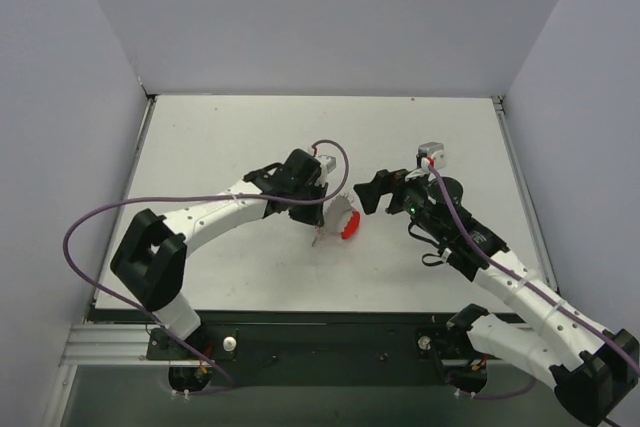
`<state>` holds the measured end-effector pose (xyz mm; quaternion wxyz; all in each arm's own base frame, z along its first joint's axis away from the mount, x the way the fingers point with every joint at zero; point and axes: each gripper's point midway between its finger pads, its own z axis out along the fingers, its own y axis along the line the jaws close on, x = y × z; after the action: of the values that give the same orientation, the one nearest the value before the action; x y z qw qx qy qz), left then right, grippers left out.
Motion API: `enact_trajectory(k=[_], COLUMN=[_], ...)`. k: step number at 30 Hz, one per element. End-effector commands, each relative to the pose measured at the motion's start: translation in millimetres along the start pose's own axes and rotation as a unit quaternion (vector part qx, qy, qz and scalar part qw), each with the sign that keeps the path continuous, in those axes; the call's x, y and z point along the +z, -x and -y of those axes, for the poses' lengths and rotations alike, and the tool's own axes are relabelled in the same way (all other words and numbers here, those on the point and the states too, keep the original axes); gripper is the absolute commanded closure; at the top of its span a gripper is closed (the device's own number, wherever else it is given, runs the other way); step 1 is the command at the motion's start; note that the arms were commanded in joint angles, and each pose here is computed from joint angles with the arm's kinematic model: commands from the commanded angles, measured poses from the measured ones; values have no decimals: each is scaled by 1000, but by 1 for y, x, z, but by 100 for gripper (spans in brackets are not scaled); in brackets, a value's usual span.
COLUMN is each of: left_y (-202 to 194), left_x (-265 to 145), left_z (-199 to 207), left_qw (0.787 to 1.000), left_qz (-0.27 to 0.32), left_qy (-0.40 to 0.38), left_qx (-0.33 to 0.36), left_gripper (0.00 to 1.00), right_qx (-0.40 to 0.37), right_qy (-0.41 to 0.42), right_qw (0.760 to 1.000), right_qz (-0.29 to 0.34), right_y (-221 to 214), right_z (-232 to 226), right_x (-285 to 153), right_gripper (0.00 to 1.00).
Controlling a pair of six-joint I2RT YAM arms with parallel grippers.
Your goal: Put the keys on the keyring
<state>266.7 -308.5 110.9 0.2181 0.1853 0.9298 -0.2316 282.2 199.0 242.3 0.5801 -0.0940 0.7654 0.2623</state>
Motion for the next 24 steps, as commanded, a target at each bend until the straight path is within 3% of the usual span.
enact_trajectory(k=[1, 5, 8, 12, 24], left_y=[45, 64, 69, 55, 42], left_x=[-66, -101, -100, -55, 48], left_z=[32, 43, 37, 16, -2], left_qw=[988, 973, 971, 985, 996], left_qz=[147, 222, 231, 167, 80], left_qy=[-35, -51, -35, 10, 20], left_qx=[28, 40, 55, 45, 30], left_gripper=[100, 100, 100, 100, 99], right_qx=[4, 8, 10, 14, 33], right_qy=[3, -2, -1, -5, -39], right_qw=[1000, 1000, 1000, 1000, 996], right_qz=[9, 1, -8, -23, -75], right_y=[5, 1, -5, -11, -39], right_z=[1, 4, 4, 7, 26], right_x=[-1, 1, 4, 7, 17], right_gripper=[0, 0, 0, 0, 0])
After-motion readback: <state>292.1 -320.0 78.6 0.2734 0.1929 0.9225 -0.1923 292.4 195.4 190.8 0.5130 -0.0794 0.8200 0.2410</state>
